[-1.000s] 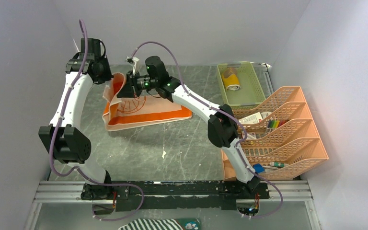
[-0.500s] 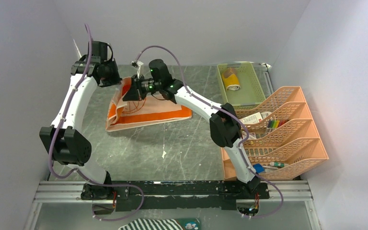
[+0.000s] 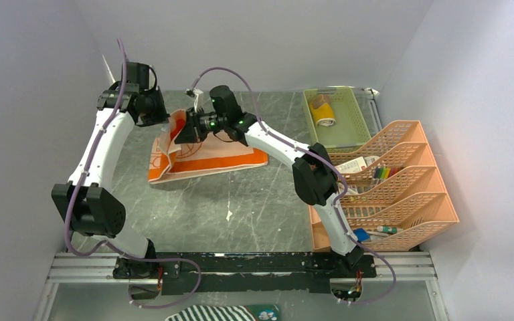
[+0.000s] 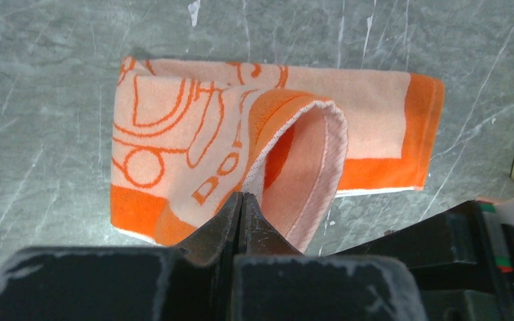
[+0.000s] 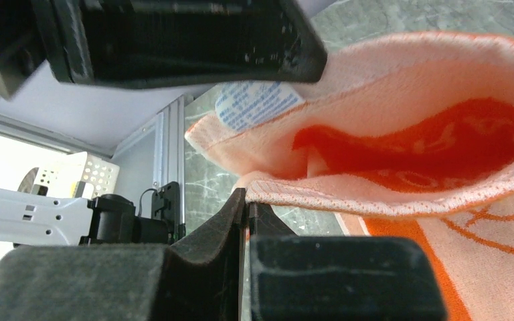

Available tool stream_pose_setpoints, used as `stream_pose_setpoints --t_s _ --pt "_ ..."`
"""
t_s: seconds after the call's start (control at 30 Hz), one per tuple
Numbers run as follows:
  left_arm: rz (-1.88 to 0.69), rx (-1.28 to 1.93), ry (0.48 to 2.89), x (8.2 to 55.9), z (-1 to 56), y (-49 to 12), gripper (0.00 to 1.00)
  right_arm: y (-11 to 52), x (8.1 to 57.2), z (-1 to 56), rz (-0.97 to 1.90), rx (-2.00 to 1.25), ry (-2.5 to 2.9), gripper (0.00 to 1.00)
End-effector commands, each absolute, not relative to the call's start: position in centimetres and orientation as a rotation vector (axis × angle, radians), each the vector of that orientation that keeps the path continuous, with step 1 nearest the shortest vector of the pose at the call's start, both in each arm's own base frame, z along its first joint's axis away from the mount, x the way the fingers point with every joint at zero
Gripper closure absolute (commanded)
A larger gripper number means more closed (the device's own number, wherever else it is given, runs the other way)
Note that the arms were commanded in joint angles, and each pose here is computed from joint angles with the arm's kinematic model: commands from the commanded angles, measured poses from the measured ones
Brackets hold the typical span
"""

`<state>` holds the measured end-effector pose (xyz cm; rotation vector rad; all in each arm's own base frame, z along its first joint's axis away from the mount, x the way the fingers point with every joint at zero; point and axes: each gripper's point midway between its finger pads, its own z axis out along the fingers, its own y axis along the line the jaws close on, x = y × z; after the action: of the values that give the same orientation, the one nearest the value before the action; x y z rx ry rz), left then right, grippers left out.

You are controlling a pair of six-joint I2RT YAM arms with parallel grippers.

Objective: Roll the towels
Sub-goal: Fold the towel at the center of the board.

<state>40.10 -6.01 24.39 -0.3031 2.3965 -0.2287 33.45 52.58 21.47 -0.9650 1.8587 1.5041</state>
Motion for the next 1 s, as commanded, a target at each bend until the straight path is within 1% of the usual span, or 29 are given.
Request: stream_pose_setpoints --t_s 0.0,0.2,0.47,0.8,0.97 --pt "-0.289 -0.303 2.388 39.2 24.1 -6.9 0.93 52.7 33.5 25.4 1.535 -0.965 1.749 1.00" --pt "-0.345 -0.338 2.395 39.2 23.1 -7.6 0.93 53.0 33.6 25.6 1.551 -0.945 1.746 1.00" --pt "-0.418 -0.400 2.364 39.2 23.4 -8.4 0.93 52.9 33.8 23.8 1.538 -0.906 1.807 1.00" --pt "-0.408 -0.461 2.342 39.0 23.5 -8.0 0.93 51.6 33.4 21.1 1.509 -0.819 1.886 1.00" --pt "-0.402 -0.494 2.372 38.2 21.2 -7.9 0.93 51.2 33.1 19.9 1.512 -0.812 1.918 1.00"
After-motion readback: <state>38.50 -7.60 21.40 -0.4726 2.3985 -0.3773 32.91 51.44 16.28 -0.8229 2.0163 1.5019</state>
